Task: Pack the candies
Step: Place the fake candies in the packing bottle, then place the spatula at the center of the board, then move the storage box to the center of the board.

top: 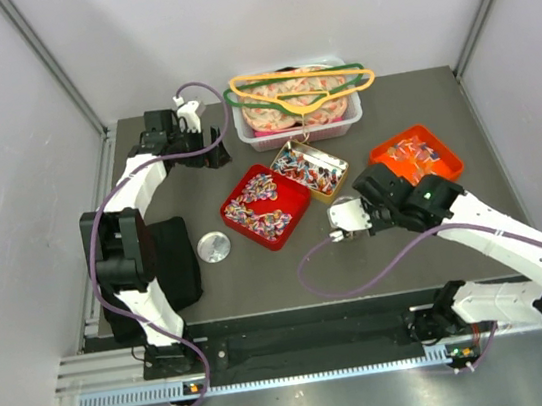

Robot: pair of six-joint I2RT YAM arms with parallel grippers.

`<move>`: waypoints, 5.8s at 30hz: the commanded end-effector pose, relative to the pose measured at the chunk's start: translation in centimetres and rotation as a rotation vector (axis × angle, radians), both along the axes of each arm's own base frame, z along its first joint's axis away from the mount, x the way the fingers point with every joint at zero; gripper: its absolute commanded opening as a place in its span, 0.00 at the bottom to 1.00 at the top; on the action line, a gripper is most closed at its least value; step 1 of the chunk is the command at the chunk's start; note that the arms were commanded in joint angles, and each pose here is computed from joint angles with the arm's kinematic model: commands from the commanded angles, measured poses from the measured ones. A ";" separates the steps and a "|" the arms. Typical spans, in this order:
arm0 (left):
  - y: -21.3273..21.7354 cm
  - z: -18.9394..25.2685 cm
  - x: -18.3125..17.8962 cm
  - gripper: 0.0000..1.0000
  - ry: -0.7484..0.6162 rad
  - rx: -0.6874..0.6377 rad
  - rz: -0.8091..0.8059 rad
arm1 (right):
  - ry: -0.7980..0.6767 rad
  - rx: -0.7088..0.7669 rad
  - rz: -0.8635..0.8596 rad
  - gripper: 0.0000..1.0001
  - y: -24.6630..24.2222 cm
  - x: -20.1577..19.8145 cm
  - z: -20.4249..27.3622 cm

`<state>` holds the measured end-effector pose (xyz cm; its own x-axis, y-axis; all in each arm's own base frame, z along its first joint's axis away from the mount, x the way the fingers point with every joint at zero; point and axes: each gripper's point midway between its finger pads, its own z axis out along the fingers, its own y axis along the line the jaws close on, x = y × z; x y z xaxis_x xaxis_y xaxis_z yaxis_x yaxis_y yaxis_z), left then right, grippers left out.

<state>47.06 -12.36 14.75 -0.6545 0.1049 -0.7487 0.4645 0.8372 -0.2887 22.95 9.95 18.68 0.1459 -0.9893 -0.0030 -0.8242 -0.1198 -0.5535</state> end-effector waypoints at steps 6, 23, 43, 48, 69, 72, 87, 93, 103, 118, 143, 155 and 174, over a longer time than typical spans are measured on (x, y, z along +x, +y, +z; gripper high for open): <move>0.1 3.0 0.1 0.99 -0.087 -0.011 -0.009 | -0.077 -0.057 0.045 0.00 1.2 1.2 2.7; 0.4 2.5 -0.6 0.99 -0.084 -0.013 -0.022 | -0.140 -0.186 0.095 0.00 1.6 2.1 4.5; -0.6 0.2 -3.6 0.99 -0.087 0.072 -0.159 | -0.079 0.105 -0.304 0.00 -6.3 1.3 4.2; -1.7 -0.8 -4.3 0.98 -0.095 0.109 -0.202 | -0.040 0.218 -0.452 0.00 -8.4 0.7 2.7; -1.3 -5.2 -3.0 0.69 -0.127 0.285 -0.171 | -0.187 0.421 -0.851 0.00 -16.6 -3.0 -1.2; -1.7 -5.6 -3.1 0.66 -0.123 0.275 -0.187 | -0.174 0.422 -0.875 0.00 -16.8 -3.4 -2.2; -2.7 -6.9 -4.1 0.59 -0.080 0.234 -0.225 | -0.107 0.437 -0.954 0.00 -17.0 -4.3 -7.0; -3.0 -8.2 -3.7 0.47 -0.059 0.235 -0.232 | -0.105 0.442 -0.960 0.00 -17.0 -4.3 -7.1; -3.0 -8.1 -2.7 0.29 -0.070 0.253 -0.212 | -0.067 0.436 -0.962 0.00 -16.7 -4.8 -8.3; -1.5 -8.4 -0.2 0.23 -0.057 0.306 -0.153 | -0.090 0.341 -1.008 0.00 -18.9 -3.4 -11.2; 5.2 -8.5 6.1 0.20 -0.077 0.328 -0.023 | -0.082 0.350 -1.066 0.08 -21.4 -2.1 -12.4; 5.8 -7.7 9.5 0.22 -0.111 0.307 0.011 | -0.033 0.363 -1.063 0.27 -20.8 -2.3 -14.1; 6.7 -5.2 8.6 0.84 -0.143 0.273 0.026 | -0.041 0.505 -0.908 0.82 -16.7 -4.4 -1.3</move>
<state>55.28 -5.54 5.50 -0.6154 0.3235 -0.7188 0.4562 0.8898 0.0099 19.74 -9.33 12.79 -0.7084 -0.5876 -0.3910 -0.4072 0.7928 -0.4535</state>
